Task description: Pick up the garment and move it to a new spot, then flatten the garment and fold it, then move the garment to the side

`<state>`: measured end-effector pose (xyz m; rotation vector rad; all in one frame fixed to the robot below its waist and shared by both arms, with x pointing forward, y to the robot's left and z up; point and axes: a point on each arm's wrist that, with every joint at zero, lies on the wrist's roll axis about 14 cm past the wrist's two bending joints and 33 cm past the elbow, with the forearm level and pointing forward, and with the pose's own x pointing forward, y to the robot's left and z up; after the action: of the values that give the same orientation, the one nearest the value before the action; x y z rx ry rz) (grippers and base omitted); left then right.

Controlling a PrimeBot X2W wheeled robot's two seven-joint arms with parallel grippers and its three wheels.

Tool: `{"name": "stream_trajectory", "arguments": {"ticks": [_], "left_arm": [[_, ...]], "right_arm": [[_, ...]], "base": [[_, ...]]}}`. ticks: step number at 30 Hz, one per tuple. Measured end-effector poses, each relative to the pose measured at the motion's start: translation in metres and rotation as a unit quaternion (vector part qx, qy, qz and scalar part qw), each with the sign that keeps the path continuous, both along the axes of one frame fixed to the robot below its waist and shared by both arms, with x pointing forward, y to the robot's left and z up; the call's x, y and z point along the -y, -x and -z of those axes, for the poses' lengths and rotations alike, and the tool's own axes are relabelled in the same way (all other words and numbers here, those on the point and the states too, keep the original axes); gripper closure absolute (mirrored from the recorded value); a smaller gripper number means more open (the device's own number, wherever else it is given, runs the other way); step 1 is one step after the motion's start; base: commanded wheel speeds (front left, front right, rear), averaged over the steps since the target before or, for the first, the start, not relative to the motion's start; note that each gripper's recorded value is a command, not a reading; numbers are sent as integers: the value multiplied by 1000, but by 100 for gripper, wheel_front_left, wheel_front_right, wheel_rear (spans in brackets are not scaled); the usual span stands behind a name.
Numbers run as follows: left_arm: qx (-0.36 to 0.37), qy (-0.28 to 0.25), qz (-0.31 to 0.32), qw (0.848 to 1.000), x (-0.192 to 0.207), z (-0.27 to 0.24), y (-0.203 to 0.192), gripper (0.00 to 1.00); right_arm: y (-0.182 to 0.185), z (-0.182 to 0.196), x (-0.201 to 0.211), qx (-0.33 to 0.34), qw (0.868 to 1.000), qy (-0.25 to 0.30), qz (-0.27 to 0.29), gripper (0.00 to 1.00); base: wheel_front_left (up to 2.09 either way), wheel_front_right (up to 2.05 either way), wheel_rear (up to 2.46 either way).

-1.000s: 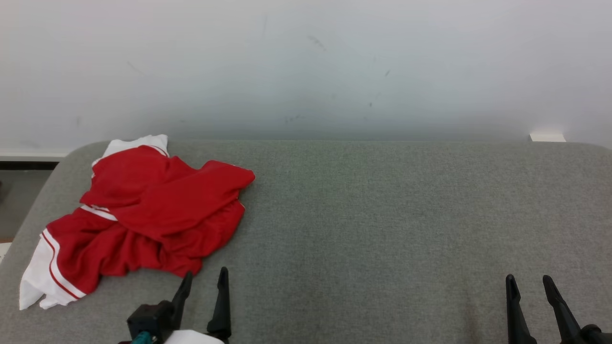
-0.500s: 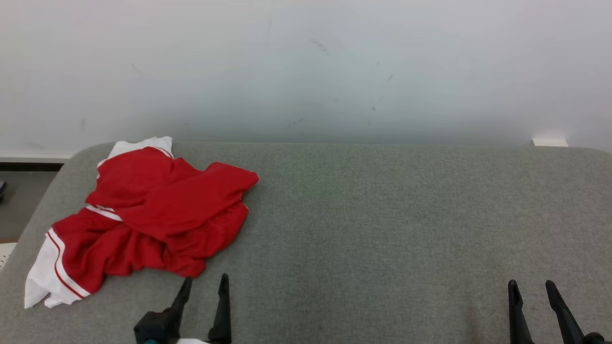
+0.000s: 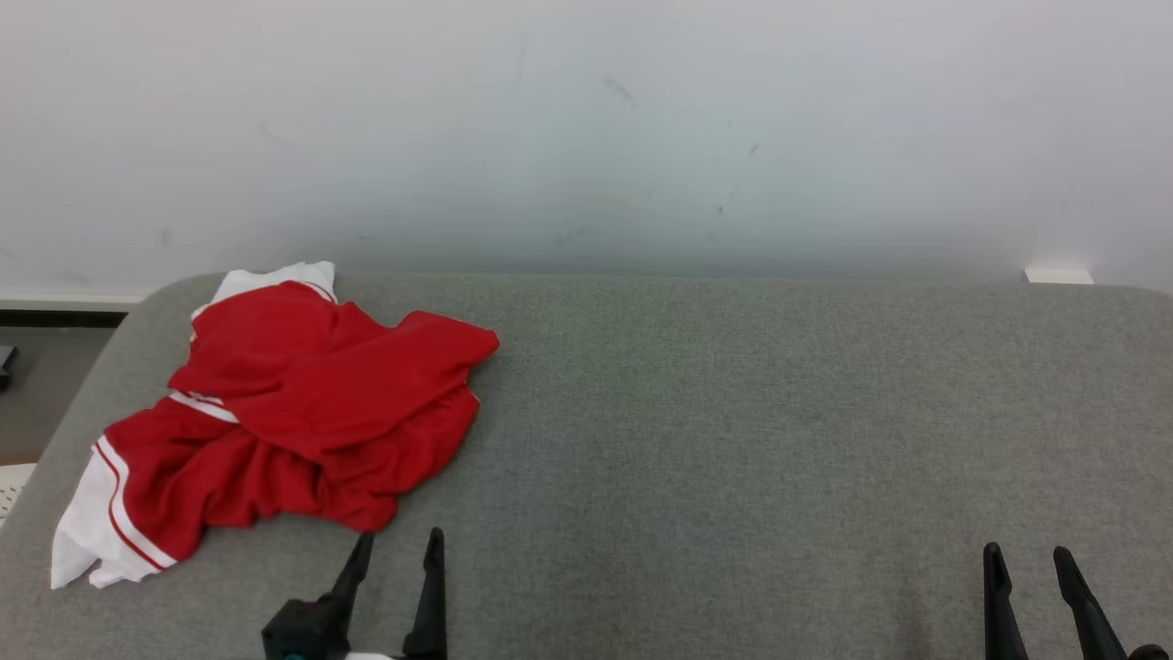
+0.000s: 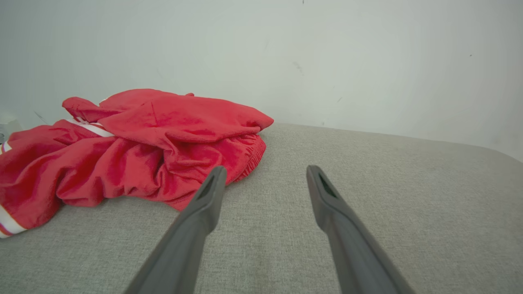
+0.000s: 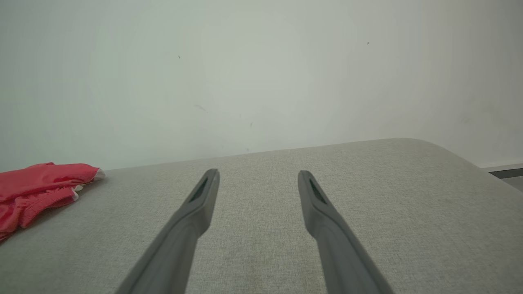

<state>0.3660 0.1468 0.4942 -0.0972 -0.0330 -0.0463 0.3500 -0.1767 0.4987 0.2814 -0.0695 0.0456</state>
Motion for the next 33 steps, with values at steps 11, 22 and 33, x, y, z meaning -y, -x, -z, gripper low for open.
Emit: {"name": "stream_trajectory", "arguments": {"ticks": [11,22,33], "left_arm": [[-4,0,-1,1000,0,2,0,0],[-3,0,-34,999,-23,2,11,0],[-15,0,-146,989,-89,9,55,0]], "right_arm": [[-1,4,1,-7,1000,-1,1,0],[-11,11,-29,-17,999,9,-48,0],[-31,14,-116,-19,984,13,-176,0]], "base": [[0,0,0],[0,0,0],[0,0,0]]}}
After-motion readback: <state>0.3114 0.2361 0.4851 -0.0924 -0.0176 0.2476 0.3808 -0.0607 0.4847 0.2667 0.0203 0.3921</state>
